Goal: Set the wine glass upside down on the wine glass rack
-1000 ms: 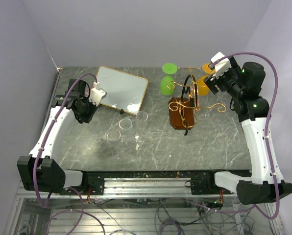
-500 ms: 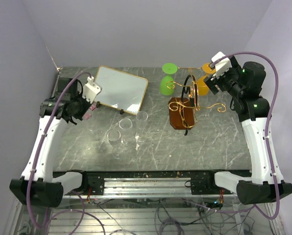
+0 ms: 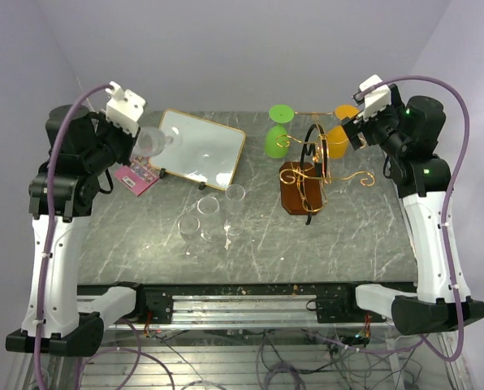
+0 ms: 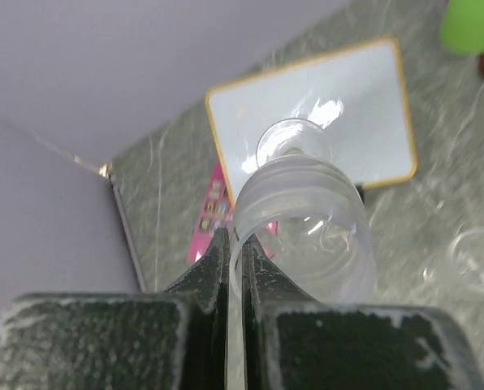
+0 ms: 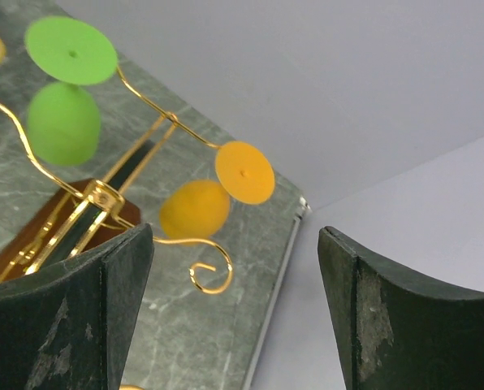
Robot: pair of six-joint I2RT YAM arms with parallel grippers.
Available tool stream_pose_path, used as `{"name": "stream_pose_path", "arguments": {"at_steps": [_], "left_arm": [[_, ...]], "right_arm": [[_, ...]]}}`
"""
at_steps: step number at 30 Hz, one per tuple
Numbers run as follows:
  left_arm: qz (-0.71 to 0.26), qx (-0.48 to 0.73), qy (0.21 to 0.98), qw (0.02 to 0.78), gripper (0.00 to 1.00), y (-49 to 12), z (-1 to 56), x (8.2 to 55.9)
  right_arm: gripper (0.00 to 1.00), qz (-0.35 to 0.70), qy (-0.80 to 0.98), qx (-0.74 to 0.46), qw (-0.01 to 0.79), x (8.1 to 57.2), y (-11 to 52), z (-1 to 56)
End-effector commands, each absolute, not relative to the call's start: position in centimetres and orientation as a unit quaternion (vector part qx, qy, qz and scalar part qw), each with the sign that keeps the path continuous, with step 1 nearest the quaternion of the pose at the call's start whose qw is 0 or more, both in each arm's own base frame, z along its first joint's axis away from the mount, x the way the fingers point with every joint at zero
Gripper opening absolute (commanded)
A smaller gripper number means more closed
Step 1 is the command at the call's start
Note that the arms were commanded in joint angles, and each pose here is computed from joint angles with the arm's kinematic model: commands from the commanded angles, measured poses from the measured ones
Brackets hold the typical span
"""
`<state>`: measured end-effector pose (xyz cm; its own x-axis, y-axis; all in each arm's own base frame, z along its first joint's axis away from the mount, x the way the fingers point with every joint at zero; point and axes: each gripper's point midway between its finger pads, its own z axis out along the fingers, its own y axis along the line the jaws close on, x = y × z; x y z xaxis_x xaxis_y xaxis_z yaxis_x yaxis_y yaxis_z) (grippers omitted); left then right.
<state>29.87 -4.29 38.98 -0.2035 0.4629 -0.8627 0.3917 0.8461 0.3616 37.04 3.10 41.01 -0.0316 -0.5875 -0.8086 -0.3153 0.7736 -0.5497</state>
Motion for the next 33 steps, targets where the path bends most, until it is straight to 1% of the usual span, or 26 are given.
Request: {"name": "stream_pose_path", "arguments": {"at_steps": [1, 6, 8, 14, 17, 26, 33], "left_arm": [[-0.055, 0.26, 0.68, 0.683, 0.07, -7.8, 47.9, 30.1], [-0.155, 0.238, 0.639, 0.715, 0.07, -10.6, 51.9, 29.8], [-0.201, 0.234, 0.623, 0.719, 0.07, -11.8, 53.2, 29.6], [-0.334, 0.206, 0.594, 0.702, 0.07, -14.6, 55.0, 29.3], [-0.372, 0.182, 0.596, 0.688, 0.07, -15.2, 54.8, 29.9], [-0.404, 0.158, 0.606, 0.667, 0.07, -16.2, 53.2, 31.6], [-0.412, 0.156, 0.61, 0.659, 0.07, -16.6, 52.3, 31.7]], "right_arm": [[0.82, -0.045, 0.688, -0.323, 0.648, 35.9, 5.5, 43.1], [0.82, 0.034, 0.667, -0.332, 0.666, 35.1, 8.2, 45.0], [0.81, 0.082, 0.655, -0.345, 0.667, 34.7, 9.9, 45.5], [0.72, 0.255, 0.645, -0.305, 0.653, 34.9, 15.3, 45.5], [0.71, 0.303, 0.642, -0.302, 0.636, 34.9, 18.5, 44.9], [0.69, 0.389, 0.632, -0.313, 0.592, 34.8, 25.5, 44.7], [0.63, 0.406, 0.627, -0.319, 0.583, 35.1, 28.0, 45.4]]}}
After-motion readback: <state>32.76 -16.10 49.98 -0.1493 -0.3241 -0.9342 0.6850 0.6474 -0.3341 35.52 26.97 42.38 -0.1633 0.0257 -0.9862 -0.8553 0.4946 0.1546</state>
